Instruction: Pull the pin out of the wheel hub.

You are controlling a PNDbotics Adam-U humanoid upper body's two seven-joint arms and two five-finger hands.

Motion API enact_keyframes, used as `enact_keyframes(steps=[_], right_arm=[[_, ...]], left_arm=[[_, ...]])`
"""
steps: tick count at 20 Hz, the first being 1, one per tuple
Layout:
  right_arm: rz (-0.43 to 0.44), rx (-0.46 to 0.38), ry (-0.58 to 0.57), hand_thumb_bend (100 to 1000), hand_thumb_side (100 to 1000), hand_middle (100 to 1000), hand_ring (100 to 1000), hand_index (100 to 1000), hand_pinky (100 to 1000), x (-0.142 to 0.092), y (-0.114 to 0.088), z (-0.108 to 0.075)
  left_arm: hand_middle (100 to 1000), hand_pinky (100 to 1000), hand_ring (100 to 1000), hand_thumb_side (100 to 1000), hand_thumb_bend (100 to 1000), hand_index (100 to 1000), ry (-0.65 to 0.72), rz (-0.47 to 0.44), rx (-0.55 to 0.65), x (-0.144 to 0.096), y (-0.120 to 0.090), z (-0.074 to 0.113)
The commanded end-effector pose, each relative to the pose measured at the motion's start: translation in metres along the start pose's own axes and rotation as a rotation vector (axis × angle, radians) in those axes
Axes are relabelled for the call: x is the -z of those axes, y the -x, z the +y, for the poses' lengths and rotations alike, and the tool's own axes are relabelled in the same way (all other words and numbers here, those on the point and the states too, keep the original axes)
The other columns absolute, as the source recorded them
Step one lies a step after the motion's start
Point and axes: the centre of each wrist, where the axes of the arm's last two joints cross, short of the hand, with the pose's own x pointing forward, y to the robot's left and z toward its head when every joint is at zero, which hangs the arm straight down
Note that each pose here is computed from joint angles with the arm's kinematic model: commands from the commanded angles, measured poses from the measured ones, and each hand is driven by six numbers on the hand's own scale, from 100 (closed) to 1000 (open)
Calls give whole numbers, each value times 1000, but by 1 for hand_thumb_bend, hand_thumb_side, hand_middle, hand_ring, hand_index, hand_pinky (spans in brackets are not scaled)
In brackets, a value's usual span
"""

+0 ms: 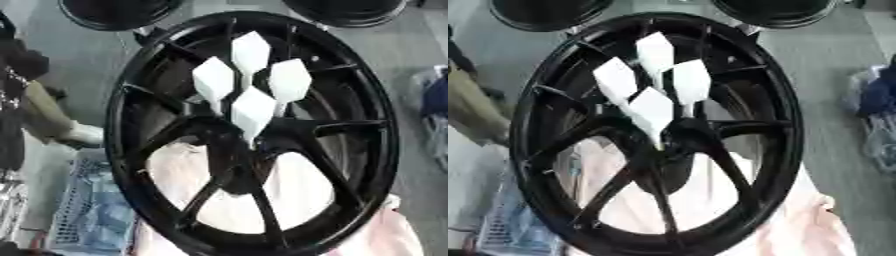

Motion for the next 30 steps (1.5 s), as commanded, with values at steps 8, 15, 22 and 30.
enact_keyframes(steps=[8,15,22,30], right_arm=[[-32,-16,-12,100,171,727,799,723,679,7,-7,-5],[-20,-98,-131,100,169,731,802,730,689,12,-10,-11],[-42,-142,-255,100,167,742,810,755,726,12,-11,-7],[-112,-362,-571,100,234,760,826,785,766,28,-22,-15]], left_arm=[[625,793,717,728,100,762,5,-25,4,3,-6,0],[625,793,717,728,100,762,10,-27,4,3,-6,0],[625,793,717,728,100,762,25,-32,14,5,-7,1],[625,793,716,729,100,762,38,-35,11,6,-8,0]])
